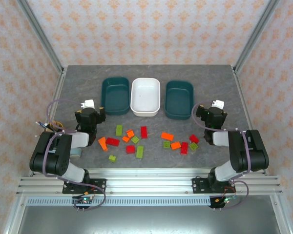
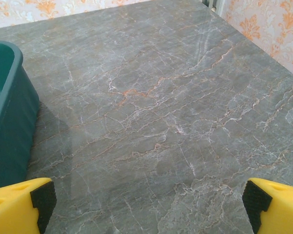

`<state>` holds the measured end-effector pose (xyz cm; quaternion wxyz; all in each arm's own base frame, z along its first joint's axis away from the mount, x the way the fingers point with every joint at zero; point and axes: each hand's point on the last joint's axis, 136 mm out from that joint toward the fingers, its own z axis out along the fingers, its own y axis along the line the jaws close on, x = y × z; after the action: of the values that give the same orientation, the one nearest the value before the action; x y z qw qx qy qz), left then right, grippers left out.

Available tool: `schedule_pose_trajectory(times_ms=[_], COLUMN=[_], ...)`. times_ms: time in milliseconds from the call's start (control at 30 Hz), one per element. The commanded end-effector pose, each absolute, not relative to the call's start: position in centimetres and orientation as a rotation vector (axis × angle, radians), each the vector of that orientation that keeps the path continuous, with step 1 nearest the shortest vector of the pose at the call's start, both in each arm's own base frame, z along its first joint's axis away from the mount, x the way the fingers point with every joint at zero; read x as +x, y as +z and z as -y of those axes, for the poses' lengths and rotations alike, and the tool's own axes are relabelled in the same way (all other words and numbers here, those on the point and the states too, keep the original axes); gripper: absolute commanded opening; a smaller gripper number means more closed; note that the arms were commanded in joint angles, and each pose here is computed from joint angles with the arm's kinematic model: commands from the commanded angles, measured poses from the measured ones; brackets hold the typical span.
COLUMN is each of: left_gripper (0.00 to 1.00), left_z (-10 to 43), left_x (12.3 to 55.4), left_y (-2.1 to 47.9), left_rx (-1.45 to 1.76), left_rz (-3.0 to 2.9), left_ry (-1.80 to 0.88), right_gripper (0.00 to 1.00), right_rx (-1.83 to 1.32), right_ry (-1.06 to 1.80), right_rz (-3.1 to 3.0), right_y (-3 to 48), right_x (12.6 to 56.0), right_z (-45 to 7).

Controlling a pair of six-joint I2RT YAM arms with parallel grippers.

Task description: Sort the legos into containers by color

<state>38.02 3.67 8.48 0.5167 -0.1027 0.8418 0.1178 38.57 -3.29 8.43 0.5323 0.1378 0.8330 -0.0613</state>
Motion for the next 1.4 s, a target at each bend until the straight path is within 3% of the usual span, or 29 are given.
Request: schedule_pose_trajectory(times_ms=[0, 267, 333, 400, 433, 533, 667, 800, 900, 1100, 1367], left_gripper=[1.0, 1.0, 1.0, 1.0, 1.0, 1.0, 1.0, 1.0, 1.0, 1.0, 1.0], left_z=[-3.0, -0.6, 1.5, 2.7, 1.6, 0.8, 7.4, 14.4, 17.7, 19.9, 21.2], left_x=[39.0, 38.8, 39.2, 39.4, 38.9, 37.1, 38.4, 34.6, 30.4, 24.6, 23.9], left_y=[13.6, 26.2, 30.5, 33.4, 33.7, 31.3, 28.8, 27.7, 24.2, 20.1, 20.4], left_rx=[-0.213, -0.304, -0.289, -0.351, -0.556, -0.856, -0.677, -0.349, -0.151, 0.01, 0.061], left_rz=[-1.975, -1.743, -1.671, -1.634, -1.644, -1.917, -2.123, -2.223, -2.349, -2.437, -2.427], left_ry=[0.362, 0.368, 0.314, 0.217, 0.146, 0.006, -0.36, -0.477, -0.514, -0.563, -0.65], right_gripper=[0.99, 0.99, 0.99, 1.0, 1.0, 0.97, 0.89, 0.86, 0.86, 0.86, 0.86], right_rx=[0.373, 0.439, 0.649, 0.821, 0.926, 0.739, 0.648, 0.484, 0.339, 0.13, 0.039], right_ry=[-0.232, -0.168, -0.048, 0.042, 0.061, 0.153, -0.035, -0.088, -0.138, -0.342, -0.398], right_rz=[-1.958, -1.632, -1.623, -1.774, -1.847, -2.136, -2.403, -2.662, -2.848, -3.101, -3.231], right_y=[13.5, 34.6, 38.3, 37.4, 35.4, 31.6, 27.2, 21.5, 17.3, 12.1, 7.8], right_x=[39.2, 38.8, 37.4, 35.7, 35.4, 35.2, 30.4, 25.5, 23.0, 21.3, 22.2], right_z=[4.1, 3.0, 3.7, 3.6, 3.5, -0.4, -2.1, -4.2, -5.5, -6.2, -7.4])
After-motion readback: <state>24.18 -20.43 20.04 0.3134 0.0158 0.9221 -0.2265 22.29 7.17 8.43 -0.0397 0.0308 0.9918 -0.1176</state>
